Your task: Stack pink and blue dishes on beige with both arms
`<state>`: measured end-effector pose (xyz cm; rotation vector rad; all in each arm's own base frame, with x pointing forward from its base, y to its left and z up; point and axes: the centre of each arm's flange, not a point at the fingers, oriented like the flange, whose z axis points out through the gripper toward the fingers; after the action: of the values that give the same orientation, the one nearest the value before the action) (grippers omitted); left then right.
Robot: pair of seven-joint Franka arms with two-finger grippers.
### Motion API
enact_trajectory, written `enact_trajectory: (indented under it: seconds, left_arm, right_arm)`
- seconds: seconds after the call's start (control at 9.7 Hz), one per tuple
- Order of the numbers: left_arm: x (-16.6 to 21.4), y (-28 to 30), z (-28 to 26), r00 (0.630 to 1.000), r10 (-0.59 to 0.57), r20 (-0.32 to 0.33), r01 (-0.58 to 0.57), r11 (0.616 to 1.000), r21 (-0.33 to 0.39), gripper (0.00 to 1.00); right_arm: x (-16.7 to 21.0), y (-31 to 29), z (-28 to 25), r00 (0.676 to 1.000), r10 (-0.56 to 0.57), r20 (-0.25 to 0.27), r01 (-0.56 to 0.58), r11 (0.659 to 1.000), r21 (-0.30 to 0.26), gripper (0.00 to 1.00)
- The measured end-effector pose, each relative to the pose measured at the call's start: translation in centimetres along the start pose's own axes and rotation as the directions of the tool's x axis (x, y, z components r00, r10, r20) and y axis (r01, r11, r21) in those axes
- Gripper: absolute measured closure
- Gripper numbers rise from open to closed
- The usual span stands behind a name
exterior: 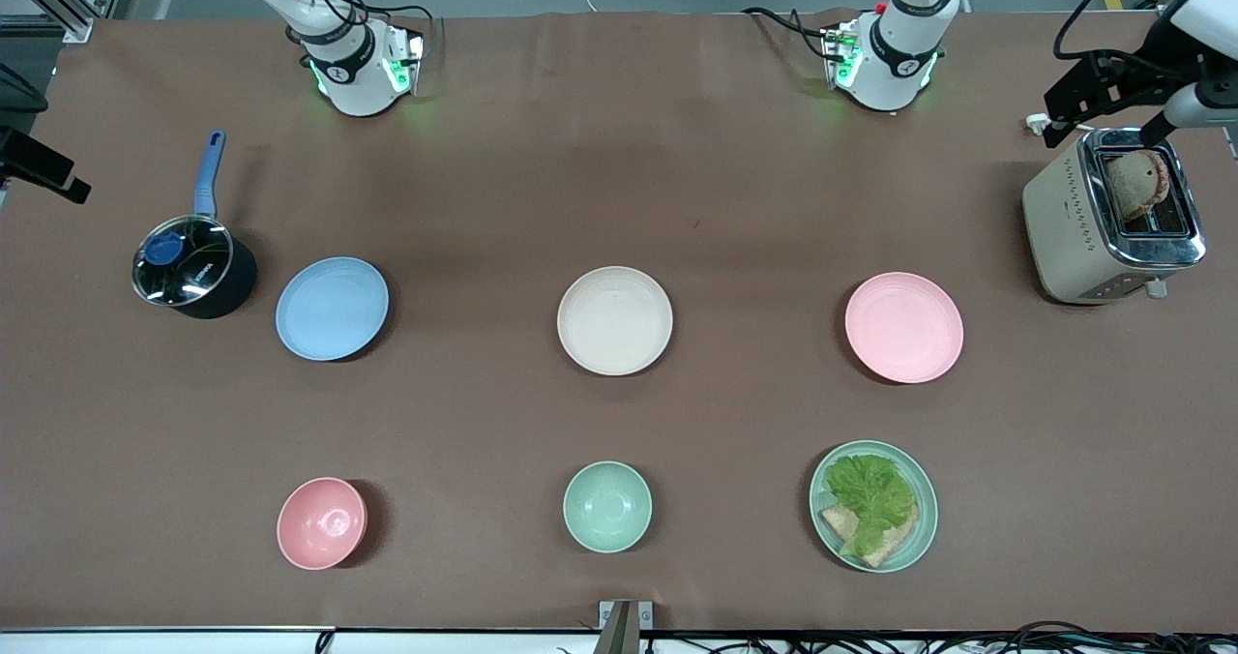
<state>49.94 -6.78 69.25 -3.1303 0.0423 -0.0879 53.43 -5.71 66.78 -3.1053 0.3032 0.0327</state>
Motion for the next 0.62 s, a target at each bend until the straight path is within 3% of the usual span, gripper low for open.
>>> enact_trajectory:
  seconds: [0.41,0.62]
  left_arm:
    - [2.3,-3.4,2.6,0.998,-0.002,0.057,0.002,1.000,-0.005,0.00]
    - [5.9,-8.2,9.4,0.989,0.072,0.127,-0.068,0.997,-0.035,0.00]
  right_arm:
    - [0.0,0.0,0.0,1.000,0.000,0.001,0.000,1.000,0.000,0.00]
    - [-0.1,0.1,0.1,0.997,-0.077,0.010,0.077,0.997,0.000,0.00]
